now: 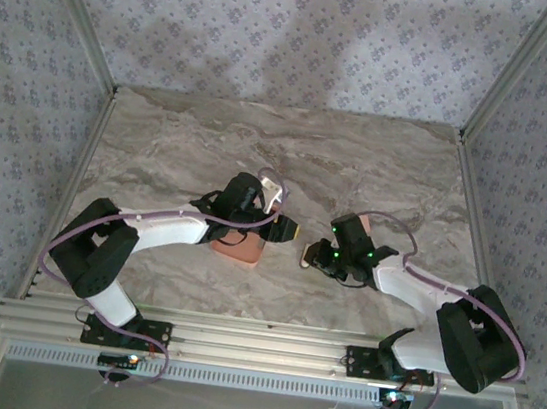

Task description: Load the staples into the stapler

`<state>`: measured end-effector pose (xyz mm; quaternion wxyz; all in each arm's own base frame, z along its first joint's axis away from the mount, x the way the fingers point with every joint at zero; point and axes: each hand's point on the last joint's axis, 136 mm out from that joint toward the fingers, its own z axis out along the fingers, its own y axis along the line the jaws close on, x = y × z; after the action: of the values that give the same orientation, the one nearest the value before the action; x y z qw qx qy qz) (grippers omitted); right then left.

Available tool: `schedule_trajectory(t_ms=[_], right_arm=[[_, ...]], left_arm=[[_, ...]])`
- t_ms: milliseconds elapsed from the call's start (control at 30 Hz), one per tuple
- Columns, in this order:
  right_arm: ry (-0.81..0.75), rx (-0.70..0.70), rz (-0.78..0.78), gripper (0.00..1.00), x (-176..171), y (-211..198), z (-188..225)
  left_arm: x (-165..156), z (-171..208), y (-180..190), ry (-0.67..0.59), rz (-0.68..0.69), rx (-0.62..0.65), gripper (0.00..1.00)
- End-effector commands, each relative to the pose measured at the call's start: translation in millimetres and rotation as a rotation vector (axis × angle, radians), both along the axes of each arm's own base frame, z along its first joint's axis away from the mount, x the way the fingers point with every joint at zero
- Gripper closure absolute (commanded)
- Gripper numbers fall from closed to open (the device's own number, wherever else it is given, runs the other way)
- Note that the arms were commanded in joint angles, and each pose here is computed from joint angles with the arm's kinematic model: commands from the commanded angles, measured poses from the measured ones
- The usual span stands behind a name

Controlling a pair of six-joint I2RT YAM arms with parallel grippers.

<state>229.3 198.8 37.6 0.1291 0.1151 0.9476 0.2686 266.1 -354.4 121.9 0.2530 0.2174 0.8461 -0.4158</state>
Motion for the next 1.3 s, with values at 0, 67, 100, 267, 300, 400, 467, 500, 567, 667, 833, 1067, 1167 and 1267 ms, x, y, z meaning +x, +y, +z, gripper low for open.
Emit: schedule_trajectory(t_ms=[0, 67, 100, 267, 300, 400, 467, 500, 567, 667, 833, 1067, 1167, 1267], right_arm=[[0.145, -0.269, -0.042, 0.72, -33.2, -51.4, -42.7], [0.131, -0.258, -0.033, 0.72, -28.5, -46.8, -35.7], [0.128, -0.255, -0.032, 0.71, -27.2, -45.6, -33.3], [0.083, -0.232, -0.025, 0.69, -18.5, -37.6, -14.9], [0.077, -0.228, -0.025, 0.69, -17.2, -36.4, -11.8], [0.058, -0.225, -0.021, 0.68, -13.5, -33.8, -1.5], [0.043, -0.224, -0.019, 0.67, -10.8, -31.6, 6.4], [0.036, -0.222, -0.019, 0.67, -9.2, -30.3, 10.4], [0.016, -0.215, -0.015, 0.65, -5.6, -26.7, 20.8], [-0.013, -0.212, -0.004, 0.61, -1.0, -23.0, 34.8], [-0.043, -0.222, 0.004, 0.57, 2.9, -19.7, 51.5], [-0.023, -0.217, 0.024, 0.45, 7.1, -4.9, 49.2], [-0.004, -0.236, 0.049, 0.42, 8.6, 2.2, 43.7], [0.014, -0.265, 0.071, 0.41, 9.0, 7.0, 35.5]], left_arm=[[3.4, 13.2, 4.5, -0.029, 0.020, -0.031, 0.42], [4.0, 15.0, 5.0, -0.033, 0.025, -0.033, 0.42], [3.6, 15.1, 5.5, -0.034, 0.026, -0.032, 0.42], [3.6, 16.1, 9.0, -0.043, 0.037, -0.030, 0.42], [3.6, 16.2, 9.7, -0.044, 0.039, -0.030, 0.42], [2.5, 15.9, 10.7, -0.045, 0.039, -0.028, 0.42], [2.4, 16.5, 11.2, -0.045, 0.040, -0.029, 0.42], [2.1, 17.6, 11.3, -0.048, 0.040, -0.032, 0.42], [1.7, 18.1, 12.9, -0.052, 0.042, -0.028, 0.42], [1.5, 19.4, 15.0, -0.059, 0.044, -0.021, 0.41], [0.9, 23.1, 18.8, -0.075, 0.058, -0.022, 0.42], [2.4, 23.8, 24.6, -0.085, 0.083, -0.014, 0.41], [3.8, 24.1, 28.9, -0.090, 0.101, -0.009, 0.40], [4.5, 24.4, 32.9, -0.093, 0.113, -0.007, 0.40]])
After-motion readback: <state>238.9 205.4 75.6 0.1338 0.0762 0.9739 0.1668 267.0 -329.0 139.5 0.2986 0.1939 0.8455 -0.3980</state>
